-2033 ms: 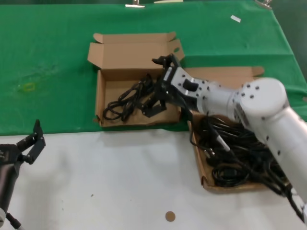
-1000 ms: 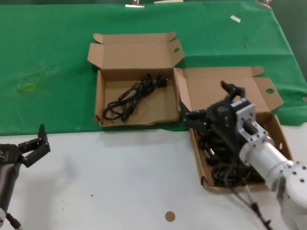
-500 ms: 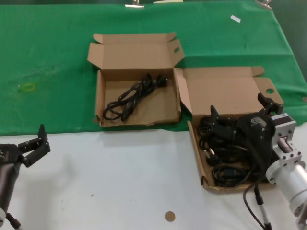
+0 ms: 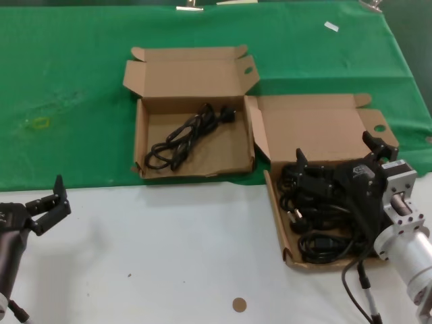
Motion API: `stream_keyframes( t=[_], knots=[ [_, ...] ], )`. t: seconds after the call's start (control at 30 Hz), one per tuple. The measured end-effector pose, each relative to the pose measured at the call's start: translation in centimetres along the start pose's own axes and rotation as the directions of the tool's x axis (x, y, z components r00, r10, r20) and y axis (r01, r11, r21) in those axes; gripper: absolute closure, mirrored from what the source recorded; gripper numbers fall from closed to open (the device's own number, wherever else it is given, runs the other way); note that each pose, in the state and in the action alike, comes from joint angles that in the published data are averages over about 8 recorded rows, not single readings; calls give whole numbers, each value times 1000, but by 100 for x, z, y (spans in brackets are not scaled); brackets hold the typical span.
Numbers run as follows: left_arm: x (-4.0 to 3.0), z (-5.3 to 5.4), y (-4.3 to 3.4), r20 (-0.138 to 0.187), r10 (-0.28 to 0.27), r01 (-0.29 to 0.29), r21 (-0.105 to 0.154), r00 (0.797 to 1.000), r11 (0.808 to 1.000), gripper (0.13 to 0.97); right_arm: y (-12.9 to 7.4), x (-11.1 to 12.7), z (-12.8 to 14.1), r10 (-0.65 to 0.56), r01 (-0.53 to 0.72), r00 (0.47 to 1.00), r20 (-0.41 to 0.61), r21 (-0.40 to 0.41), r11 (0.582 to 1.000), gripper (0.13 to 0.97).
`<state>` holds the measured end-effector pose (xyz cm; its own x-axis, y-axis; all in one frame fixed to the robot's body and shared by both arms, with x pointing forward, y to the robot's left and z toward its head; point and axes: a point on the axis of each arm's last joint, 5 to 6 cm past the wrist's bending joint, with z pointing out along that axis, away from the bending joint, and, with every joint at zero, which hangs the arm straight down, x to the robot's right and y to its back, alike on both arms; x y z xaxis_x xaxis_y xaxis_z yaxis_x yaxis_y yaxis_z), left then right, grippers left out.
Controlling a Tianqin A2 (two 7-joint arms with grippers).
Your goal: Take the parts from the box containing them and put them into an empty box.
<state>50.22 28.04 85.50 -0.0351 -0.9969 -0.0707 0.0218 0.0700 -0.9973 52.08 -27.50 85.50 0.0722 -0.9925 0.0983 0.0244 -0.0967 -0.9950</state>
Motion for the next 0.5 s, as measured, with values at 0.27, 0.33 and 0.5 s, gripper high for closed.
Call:
stream_keyframes(
  t=[0.27, 0.33, 0.5],
  knots=[
    [0, 0, 0, 0, 0, 0, 0, 1000, 1000, 132, 0, 0, 0, 0, 0, 1000, 0, 0, 1000, 130],
    [0, 0, 0, 0, 0, 0, 0, 1000, 1000, 132, 0, 0, 0, 0, 0, 1000, 0, 0, 1000, 130],
    [0, 0, 0, 0, 0, 0, 0, 1000, 1000, 132, 0, 0, 0, 0, 0, 1000, 0, 0, 1000, 130]
  ],
)
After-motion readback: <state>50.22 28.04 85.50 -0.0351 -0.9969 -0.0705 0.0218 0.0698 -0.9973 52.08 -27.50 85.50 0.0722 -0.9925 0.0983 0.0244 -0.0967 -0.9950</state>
